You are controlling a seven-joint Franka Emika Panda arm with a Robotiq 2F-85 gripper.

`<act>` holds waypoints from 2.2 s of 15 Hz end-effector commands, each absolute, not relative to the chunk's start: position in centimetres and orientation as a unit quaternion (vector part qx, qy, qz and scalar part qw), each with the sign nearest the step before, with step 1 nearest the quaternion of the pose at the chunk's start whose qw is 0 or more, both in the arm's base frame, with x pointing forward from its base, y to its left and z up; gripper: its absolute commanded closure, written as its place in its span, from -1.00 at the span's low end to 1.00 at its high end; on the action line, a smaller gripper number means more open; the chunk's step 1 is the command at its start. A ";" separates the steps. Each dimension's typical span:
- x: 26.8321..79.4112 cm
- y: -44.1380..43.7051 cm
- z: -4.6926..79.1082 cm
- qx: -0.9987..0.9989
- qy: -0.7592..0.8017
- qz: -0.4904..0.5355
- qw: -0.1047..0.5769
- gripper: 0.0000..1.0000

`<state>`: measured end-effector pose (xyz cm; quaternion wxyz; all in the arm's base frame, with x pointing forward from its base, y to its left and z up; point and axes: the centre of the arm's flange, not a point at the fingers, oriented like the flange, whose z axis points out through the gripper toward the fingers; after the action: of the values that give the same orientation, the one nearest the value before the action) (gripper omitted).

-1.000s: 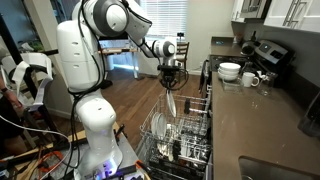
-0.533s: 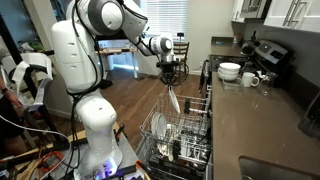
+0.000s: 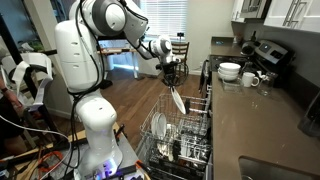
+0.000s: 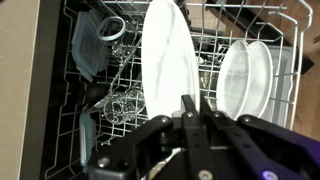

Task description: Remove the plate that's on the other side in the dishwasher and put it on the countertop

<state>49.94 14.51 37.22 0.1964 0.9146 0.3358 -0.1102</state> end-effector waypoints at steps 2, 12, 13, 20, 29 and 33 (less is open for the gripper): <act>52.8 15.8 35.3 0.911 0.322 -0.129 0.224 0.95; 54.7 19.8 34.7 0.899 0.317 -0.147 0.262 0.95; 54.7 19.9 34.8 0.899 0.319 -0.150 0.260 0.95; 54.1 19.8 33.5 0.900 0.328 -0.146 0.246 0.87; 52.7 22.6 34.5 0.909 0.236 -0.143 0.314 0.96; 51.5 23.5 34.9 0.895 0.189 -0.151 0.376 0.96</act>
<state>51.56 22.87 33.76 0.3251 0.9067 0.2249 -0.1467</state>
